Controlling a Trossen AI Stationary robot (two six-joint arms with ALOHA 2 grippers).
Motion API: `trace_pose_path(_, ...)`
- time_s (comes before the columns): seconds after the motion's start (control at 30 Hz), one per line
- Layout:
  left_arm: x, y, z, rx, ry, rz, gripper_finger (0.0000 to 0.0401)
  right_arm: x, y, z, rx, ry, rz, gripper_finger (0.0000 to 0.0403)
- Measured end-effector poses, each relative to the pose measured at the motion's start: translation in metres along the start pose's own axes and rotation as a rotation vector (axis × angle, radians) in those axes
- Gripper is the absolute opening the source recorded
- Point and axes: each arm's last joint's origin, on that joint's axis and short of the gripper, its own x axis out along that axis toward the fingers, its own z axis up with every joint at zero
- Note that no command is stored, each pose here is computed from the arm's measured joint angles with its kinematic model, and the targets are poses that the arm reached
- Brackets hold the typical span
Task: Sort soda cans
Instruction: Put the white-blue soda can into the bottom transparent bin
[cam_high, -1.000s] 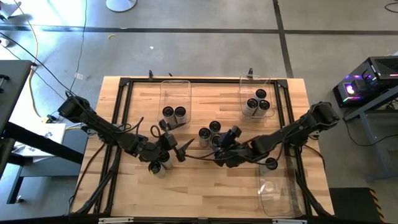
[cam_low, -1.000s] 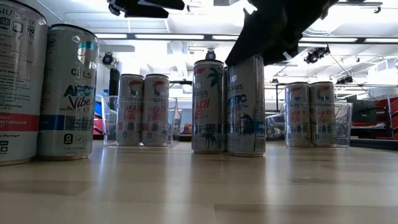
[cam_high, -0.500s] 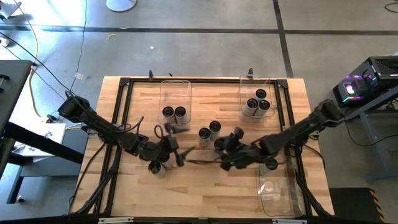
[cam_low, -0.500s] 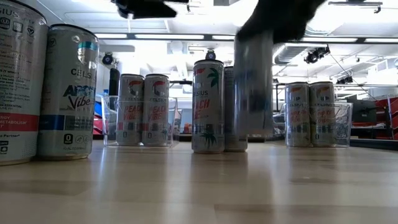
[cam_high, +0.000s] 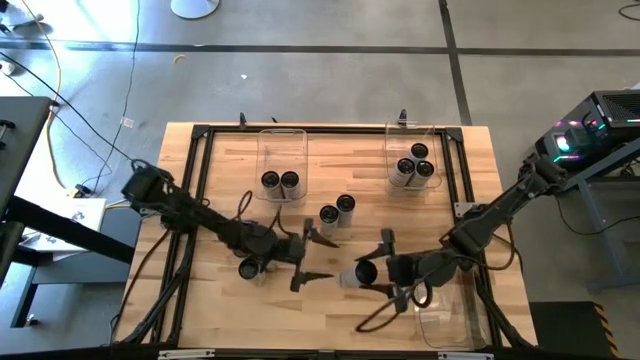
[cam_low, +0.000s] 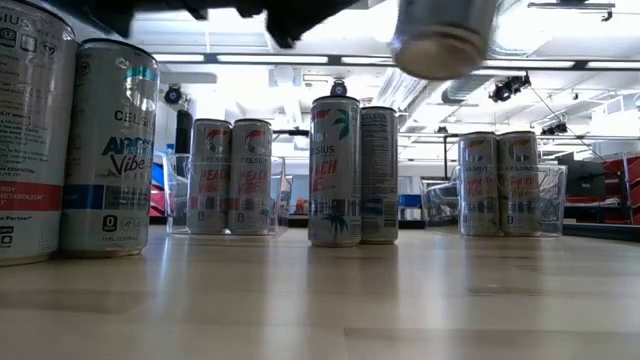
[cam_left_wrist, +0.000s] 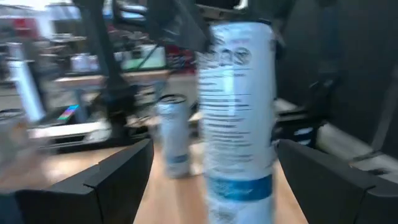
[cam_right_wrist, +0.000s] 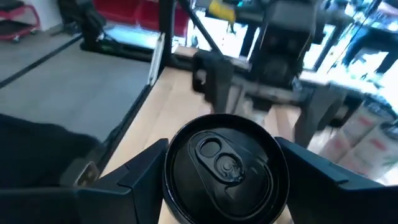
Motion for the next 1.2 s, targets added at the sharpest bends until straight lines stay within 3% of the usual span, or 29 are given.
trace_pose_path(0.1,0.009,0.006,-0.006,-0.051,0.004,-0.097,0.0340,0.002,-0.005,0.002,-0.041,-0.016,-0.020,0.0240)
trace_pose_path(0.23,0.019,0.012,-0.007,-0.122,0.007,-0.133,0.0340,0.006,-0.012,0.005,-0.066,-0.039,-0.015,0.0240)
trace_pose_path(0.6,0.036,0.013,-0.016,-0.069,0.068,-0.122,0.0333,0.010,-0.020,0.006,-0.074,-0.038,-0.017,0.0240)
trace_pose_path(0.87,0.037,0.013,-0.017,-0.063,0.086,-0.129,0.0237,0.010,-0.020,0.005,-0.051,-0.033,-0.026,0.0242)
trace_pose_path(1.07,0.037,0.013,-0.017,-0.067,0.091,-0.106,0.0236,0.010,-0.021,0.005,0.008,-0.037,-0.074,0.0294)
trace_pose_path(1.2,0.036,0.012,-0.022,-0.018,0.124,0.000,0.0236,0.004,-0.021,0.007,0.117,-0.045,-0.172,0.0302)
